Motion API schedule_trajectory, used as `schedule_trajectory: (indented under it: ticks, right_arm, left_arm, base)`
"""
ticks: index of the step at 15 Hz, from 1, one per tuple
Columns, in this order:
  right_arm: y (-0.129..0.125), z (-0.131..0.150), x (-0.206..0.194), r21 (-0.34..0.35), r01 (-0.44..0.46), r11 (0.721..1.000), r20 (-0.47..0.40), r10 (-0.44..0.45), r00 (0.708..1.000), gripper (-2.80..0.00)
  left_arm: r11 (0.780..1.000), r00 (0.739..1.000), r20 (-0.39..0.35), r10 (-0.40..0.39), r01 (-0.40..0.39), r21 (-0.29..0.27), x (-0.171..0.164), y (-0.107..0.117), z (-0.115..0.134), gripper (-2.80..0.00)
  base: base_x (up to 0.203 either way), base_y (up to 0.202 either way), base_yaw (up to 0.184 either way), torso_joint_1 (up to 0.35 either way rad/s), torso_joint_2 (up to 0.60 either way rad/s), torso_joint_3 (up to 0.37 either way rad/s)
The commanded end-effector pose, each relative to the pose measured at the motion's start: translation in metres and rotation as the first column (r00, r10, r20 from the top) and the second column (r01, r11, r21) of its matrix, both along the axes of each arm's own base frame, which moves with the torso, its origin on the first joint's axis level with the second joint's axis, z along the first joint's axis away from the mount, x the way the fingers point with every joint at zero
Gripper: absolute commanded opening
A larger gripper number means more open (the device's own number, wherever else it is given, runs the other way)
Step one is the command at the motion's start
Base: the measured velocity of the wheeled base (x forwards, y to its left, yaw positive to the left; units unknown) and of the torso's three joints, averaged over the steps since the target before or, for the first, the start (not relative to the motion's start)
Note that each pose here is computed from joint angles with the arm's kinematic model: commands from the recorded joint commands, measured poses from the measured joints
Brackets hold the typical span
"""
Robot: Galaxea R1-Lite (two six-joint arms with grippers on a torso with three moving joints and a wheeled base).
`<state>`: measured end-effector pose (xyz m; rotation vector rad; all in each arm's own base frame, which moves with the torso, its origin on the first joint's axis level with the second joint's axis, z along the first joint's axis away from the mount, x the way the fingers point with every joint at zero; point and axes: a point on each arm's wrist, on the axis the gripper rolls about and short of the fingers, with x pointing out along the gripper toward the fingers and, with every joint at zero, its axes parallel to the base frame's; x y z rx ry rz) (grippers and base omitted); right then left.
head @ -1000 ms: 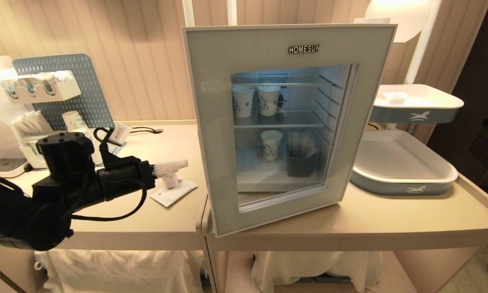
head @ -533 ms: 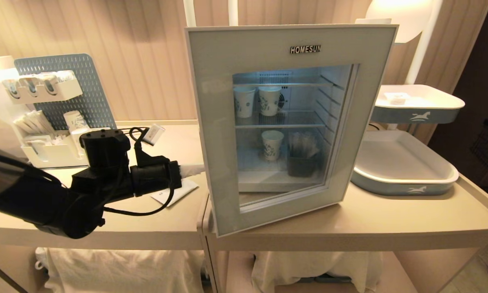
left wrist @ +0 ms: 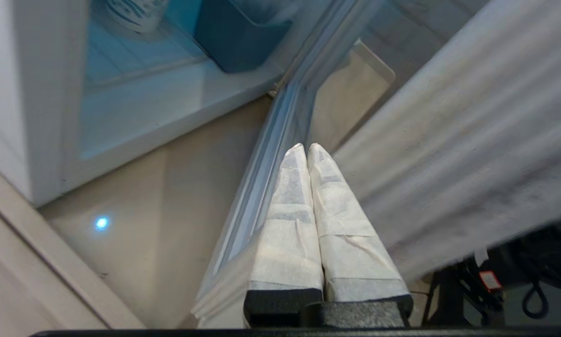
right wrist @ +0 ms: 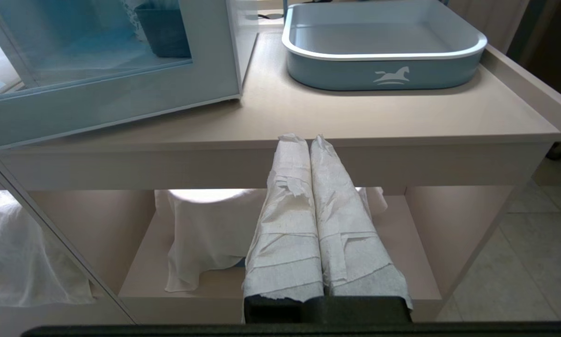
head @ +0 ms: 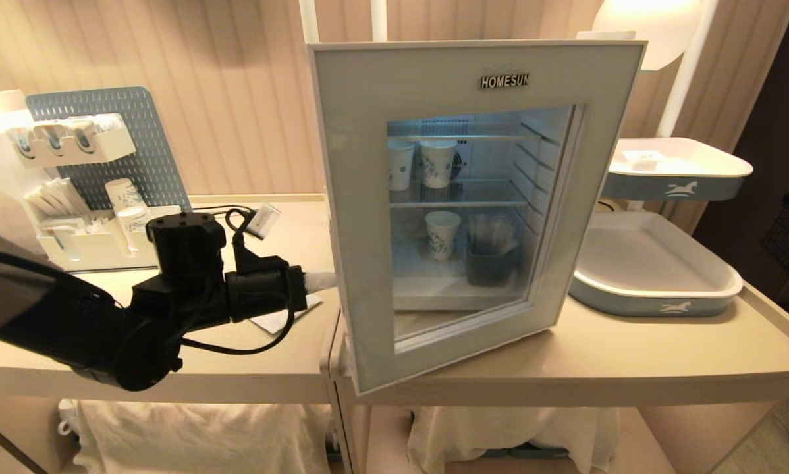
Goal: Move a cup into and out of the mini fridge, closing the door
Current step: Open the freezer door
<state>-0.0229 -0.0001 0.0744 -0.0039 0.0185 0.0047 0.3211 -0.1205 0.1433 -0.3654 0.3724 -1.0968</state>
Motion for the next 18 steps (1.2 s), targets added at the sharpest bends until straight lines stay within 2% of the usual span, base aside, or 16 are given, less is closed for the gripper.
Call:
schedule_trajectory:
  ticks: [1, 4, 7, 9, 11, 14, 16, 18]
  right_arm:
    - [0.000, 0.000, 0.000, -0.001, -0.001, 1.000, -0.001, 0.001, 1.000, -2.80]
    - [0.000, 0.000, 0.000, -0.001, -0.001, 1.000, -0.001, 0.001, 1.000, -2.80]
    - [0.000, 0.000, 0.000, -0.001, -0.001, 1.000, -0.001, 0.001, 1.000, -2.80]
    - [0.000, 0.000, 0.000, -0.001, -0.001, 1.000, -0.001, 0.001, 1.000, -2.80]
    - [0.000, 0.000, 0.000, -0.001, -0.001, 1.000, -0.001, 0.001, 1.000, -2.80]
    - [0.000, 0.000, 0.000, -0.001, -0.001, 1.000, -0.001, 0.001, 1.000, -2.80]
    - [0.000, 0.000, 0.000, -0.001, -0.001, 1.000, -0.001, 0.001, 1.000, -2.80]
    - [0.000, 0.000, 0.000, -0.001, -0.001, 1.000, -0.001, 0.001, 1.000, -2.80]
  left_arm:
    - [0.999, 0.999, 0.006, -0.034, 0.034, -0.003, -0.014, -0.005, 0.005, -2.80]
    - [0.993, 0.993, 0.031, -0.115, 0.115, -0.011, -0.041, -0.021, 0.017, -2.80]
    - [0.977, 0.976, 0.050, -0.212, 0.213, -0.017, -0.071, -0.040, 0.027, -2.80]
    - [0.976, 0.975, 0.035, -0.217, 0.218, -0.013, -0.071, -0.043, 0.023, -2.80]
    - [0.986, 0.986, 0.015, -0.166, 0.166, -0.006, -0.061, -0.032, 0.017, -2.80]
    - [1.000, 0.999, 0.051, 0.009, -0.009, -0.009, -0.065, 0.002, 0.031, -2.80]
    - [0.992, 0.985, 0.117, 0.126, -0.123, -0.031, -0.088, 0.029, 0.064, -2.80]
    - [0.967, 0.954, 0.159, 0.255, -0.252, -0.036, -0.129, 0.060, 0.108, -2.80]
  base:
    - [0.000, 0.000, 0.000, 0.000, 0.00, 0.000]
    - [0.000, 0.000, 0.000, 0.000, 0.00, 0.000]
    - [0.000, 0.000, 0.000, 0.000, 0.00, 0.000]
    - [0.000, 0.000, 0.000, 0.000, 0.00, 0.000]
    - [0.000, 0.000, 0.000, 0.000, 0.00, 0.000]
    - [0.000, 0.000, 0.000, 0.000, 0.00, 0.000]
    - [0.000, 0.000, 0.000, 0.000, 0.00, 0.000]
    - [0.000, 0.000, 0.000, 0.000, 0.00, 0.000]
